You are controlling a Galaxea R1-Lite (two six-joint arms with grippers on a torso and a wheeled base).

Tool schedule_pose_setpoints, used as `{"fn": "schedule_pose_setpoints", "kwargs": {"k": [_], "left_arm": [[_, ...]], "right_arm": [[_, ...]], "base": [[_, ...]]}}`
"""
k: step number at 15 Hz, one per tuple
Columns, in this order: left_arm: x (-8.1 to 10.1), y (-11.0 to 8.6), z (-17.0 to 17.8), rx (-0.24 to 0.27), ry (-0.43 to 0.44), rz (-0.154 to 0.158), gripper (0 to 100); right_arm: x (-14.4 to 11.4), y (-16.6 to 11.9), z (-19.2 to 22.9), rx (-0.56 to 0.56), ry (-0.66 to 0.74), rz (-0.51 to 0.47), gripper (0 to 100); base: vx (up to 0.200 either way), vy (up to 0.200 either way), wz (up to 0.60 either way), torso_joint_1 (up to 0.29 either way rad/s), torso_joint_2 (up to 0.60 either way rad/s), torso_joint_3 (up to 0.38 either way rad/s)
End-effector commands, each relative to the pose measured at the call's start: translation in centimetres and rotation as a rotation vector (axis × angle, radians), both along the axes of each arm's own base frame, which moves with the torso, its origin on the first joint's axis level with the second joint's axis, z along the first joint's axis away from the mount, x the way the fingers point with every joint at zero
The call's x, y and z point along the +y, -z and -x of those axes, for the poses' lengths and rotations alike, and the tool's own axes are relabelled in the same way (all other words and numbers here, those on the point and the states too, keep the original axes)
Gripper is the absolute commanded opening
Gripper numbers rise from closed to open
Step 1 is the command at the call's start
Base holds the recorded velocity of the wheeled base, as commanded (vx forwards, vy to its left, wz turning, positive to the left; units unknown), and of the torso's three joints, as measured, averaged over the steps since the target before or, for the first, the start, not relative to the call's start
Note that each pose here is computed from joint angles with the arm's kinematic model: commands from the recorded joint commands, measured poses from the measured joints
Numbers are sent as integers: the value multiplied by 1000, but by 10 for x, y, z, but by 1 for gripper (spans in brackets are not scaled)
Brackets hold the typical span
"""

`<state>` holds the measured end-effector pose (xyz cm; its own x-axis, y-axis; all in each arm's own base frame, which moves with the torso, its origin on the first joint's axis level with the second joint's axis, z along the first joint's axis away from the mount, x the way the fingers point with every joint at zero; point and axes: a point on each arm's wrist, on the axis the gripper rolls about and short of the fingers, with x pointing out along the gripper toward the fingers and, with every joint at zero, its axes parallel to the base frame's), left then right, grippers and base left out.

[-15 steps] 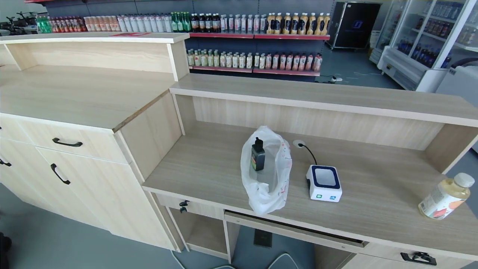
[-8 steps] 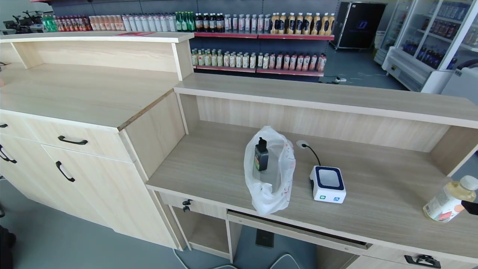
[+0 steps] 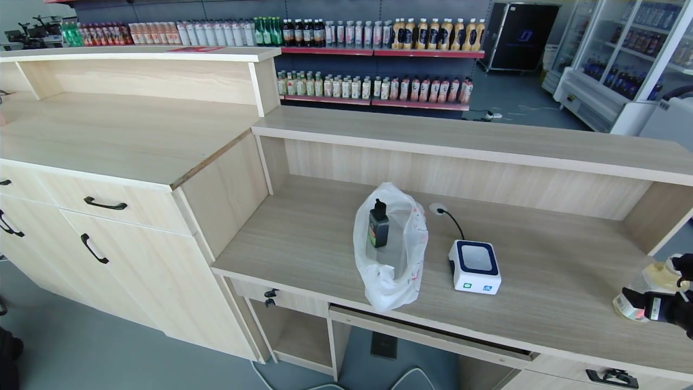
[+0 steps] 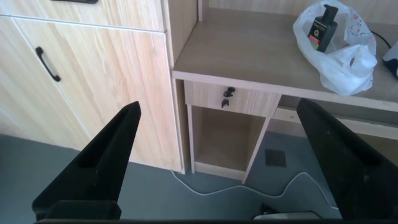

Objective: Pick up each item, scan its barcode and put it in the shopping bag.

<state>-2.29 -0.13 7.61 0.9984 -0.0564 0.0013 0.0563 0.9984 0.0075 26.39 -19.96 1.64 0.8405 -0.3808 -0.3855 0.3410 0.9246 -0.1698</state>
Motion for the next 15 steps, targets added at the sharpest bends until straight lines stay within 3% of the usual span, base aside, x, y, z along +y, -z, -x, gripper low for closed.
{"fn": "schedule_pose_setpoints", "kwargs": {"k": [1,5,15], "left_arm": [[0,0,0,0,0,0,100],[0,0,0,0,0,0,100],[0,0,0,1,0,0,100]], "right_arm": [[6,20,-8,31,-23,-43,100],[15,32,-21,7,-51,-55,100],[8,20,-36,-79,2,39,100]], "base": [[0,0,0,0,0,0],[0,0,0,0,0,0],[0,0,0,0,0,0]]}}
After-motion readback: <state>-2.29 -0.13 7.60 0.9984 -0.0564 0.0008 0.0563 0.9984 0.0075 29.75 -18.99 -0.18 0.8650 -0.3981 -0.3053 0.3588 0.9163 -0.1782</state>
